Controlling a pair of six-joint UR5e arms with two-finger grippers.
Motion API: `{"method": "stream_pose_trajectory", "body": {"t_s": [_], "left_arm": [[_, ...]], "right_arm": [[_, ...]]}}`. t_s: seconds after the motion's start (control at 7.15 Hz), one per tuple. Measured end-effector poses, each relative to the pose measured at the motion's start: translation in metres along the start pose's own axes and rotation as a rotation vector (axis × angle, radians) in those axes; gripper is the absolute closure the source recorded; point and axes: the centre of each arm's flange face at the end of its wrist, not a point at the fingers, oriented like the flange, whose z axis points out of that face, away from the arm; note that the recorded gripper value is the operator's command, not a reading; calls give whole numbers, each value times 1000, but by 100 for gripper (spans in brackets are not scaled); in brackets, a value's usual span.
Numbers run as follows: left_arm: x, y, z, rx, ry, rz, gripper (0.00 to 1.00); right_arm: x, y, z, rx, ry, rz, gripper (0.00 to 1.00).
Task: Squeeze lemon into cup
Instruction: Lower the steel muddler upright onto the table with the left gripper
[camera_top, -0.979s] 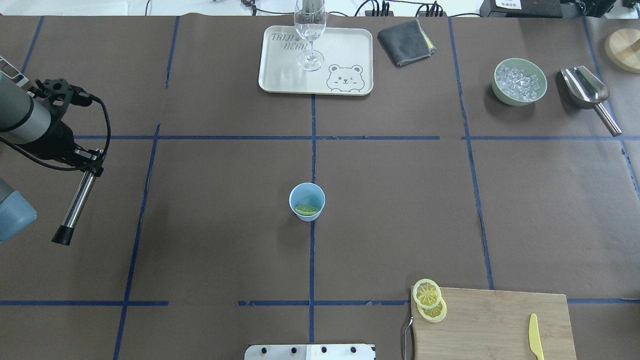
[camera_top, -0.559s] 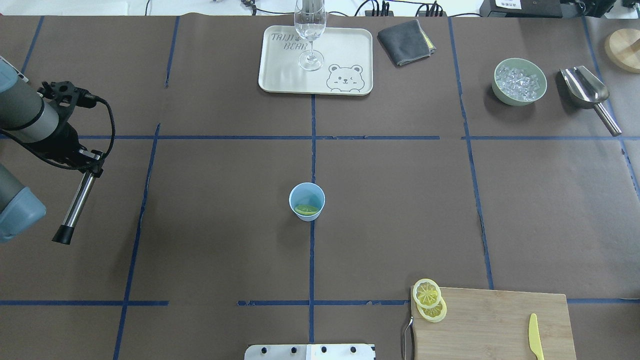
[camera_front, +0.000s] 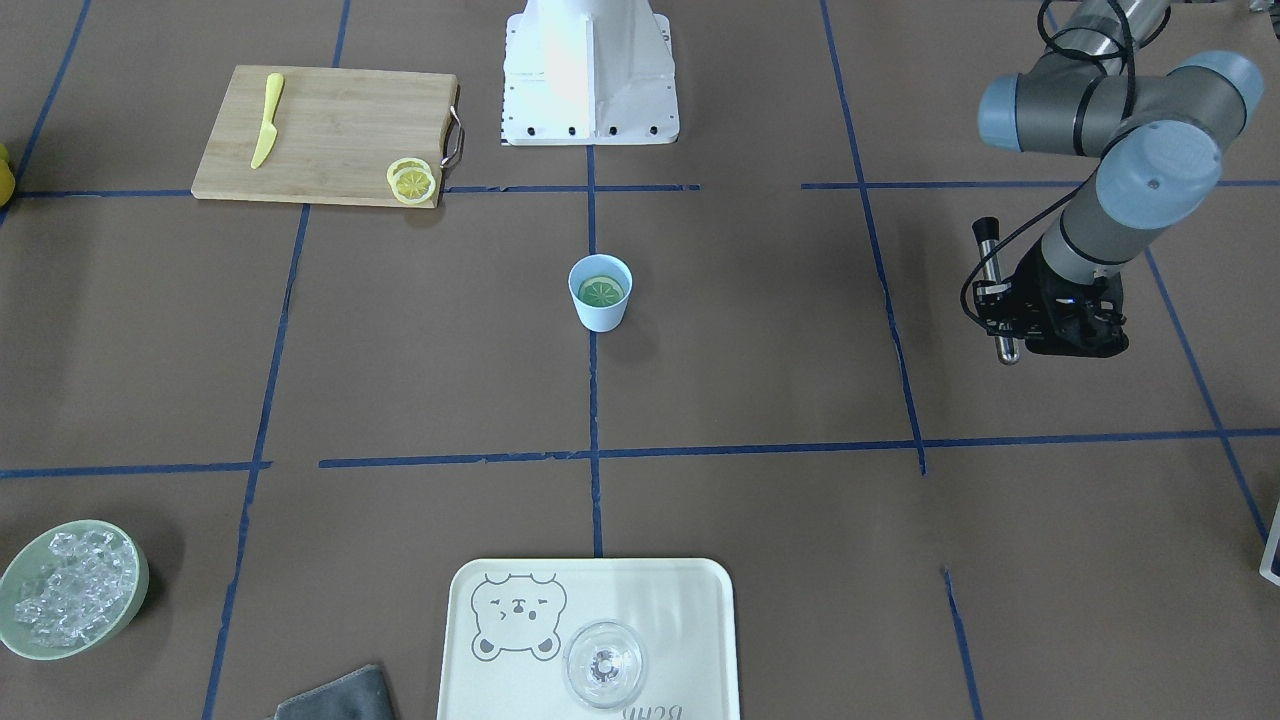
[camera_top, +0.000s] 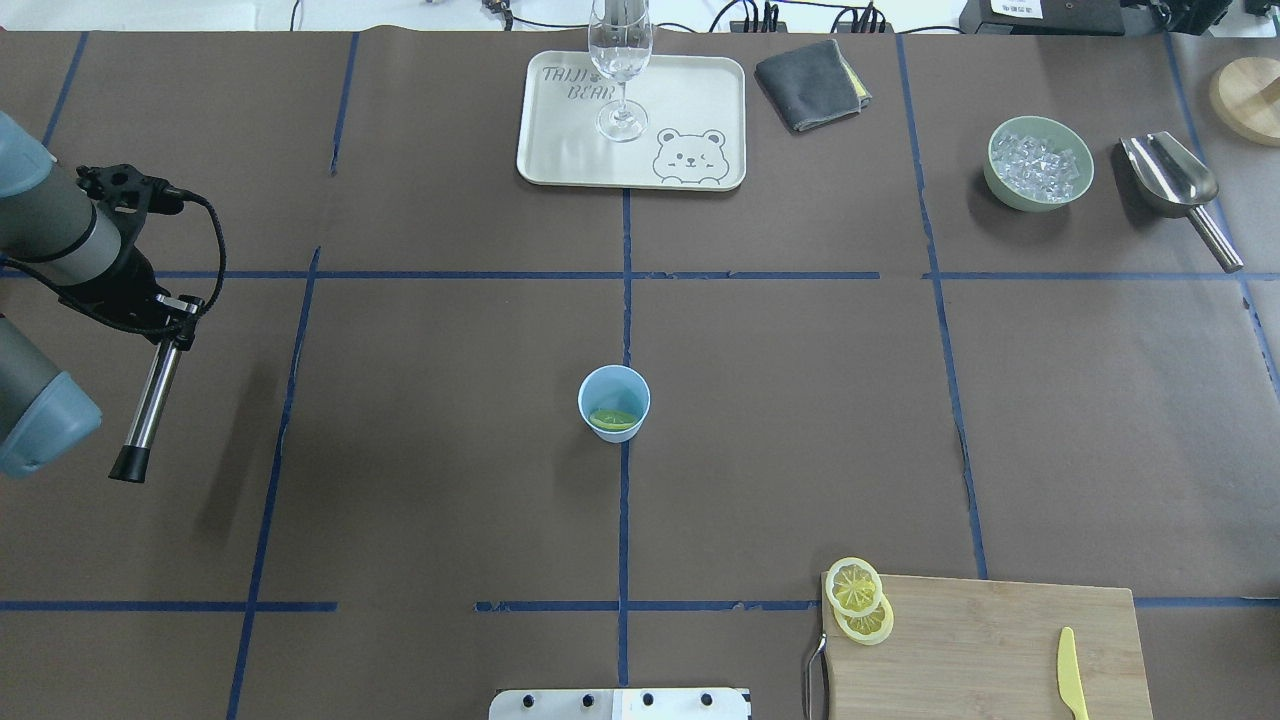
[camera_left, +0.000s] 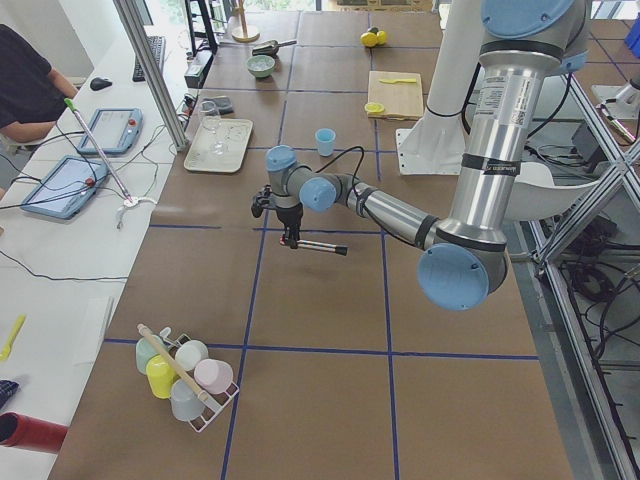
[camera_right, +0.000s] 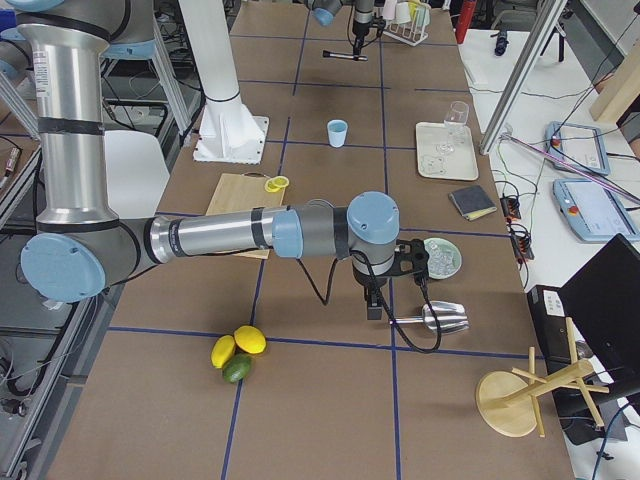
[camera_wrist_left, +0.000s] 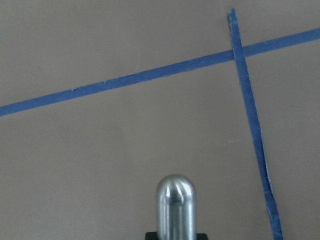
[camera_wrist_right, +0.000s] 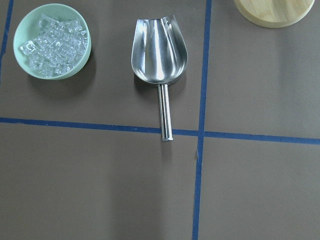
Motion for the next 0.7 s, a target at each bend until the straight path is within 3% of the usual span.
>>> {"method": "stream_pose_trajectory", "body": {"t_s": [0.28,0.7], "left_arm": [[8,-6,13,-22,-5,-88,100],[28,-6,38,-57,-14,-86,100]], "right_arm": [[-1,0,-1,1,0,-1,0],[-1,0,-1,1,1,-1,0]]}}
